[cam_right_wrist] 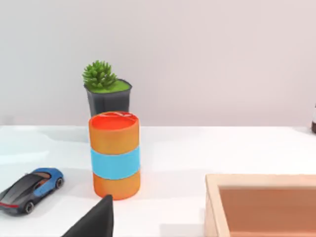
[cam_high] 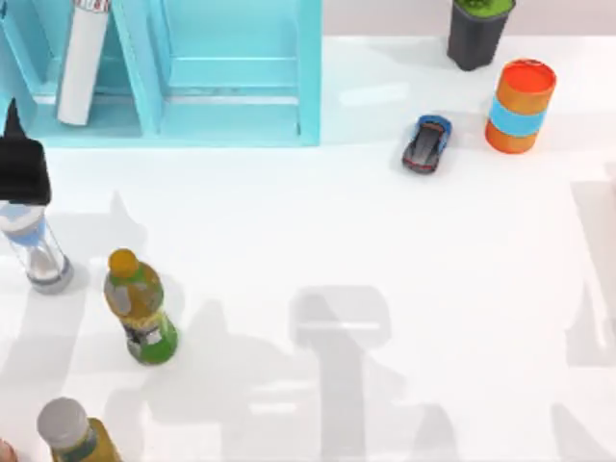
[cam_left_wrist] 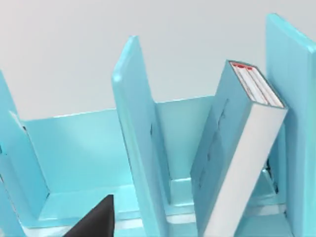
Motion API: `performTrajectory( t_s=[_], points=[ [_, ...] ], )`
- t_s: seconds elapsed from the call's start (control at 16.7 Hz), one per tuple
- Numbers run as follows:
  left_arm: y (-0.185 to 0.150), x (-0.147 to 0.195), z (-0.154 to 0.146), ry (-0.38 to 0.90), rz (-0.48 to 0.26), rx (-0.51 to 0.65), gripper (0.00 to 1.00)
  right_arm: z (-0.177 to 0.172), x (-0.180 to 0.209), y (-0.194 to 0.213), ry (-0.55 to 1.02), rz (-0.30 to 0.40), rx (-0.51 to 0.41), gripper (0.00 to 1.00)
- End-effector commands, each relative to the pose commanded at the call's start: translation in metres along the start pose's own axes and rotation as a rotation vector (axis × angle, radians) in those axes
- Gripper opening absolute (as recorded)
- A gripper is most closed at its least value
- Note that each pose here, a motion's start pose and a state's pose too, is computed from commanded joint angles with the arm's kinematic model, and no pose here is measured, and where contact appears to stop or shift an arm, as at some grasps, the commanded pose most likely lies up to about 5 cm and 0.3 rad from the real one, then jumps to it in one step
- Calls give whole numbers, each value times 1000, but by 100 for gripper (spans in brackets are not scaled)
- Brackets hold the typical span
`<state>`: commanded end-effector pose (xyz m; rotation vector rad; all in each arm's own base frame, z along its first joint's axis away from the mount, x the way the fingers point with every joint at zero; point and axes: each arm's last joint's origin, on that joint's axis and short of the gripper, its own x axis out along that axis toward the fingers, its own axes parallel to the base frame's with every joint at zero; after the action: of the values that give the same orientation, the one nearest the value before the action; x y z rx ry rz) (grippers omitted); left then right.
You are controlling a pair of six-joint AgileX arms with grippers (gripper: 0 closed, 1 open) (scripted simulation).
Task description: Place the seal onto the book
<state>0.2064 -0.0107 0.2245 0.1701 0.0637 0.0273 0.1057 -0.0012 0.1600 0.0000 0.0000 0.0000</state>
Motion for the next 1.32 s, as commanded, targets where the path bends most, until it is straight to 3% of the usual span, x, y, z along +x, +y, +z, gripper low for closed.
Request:
performTrajectory(
  t_s=[0.3,0.54,0.78,1.32],
  points=[
    [-24,91,-39,139,-16,117,100,0,0,0,0,0,0,100],
    [-43,137,-75,162,-17,190,100,0,0,0,0,0,0,100],
    [-52,157,-95,153,-8,228,100,0,0,0,0,0,0,100],
    [-53,164,-99,154,-7,234,100,0,0,0,0,0,0,100]
  ],
)
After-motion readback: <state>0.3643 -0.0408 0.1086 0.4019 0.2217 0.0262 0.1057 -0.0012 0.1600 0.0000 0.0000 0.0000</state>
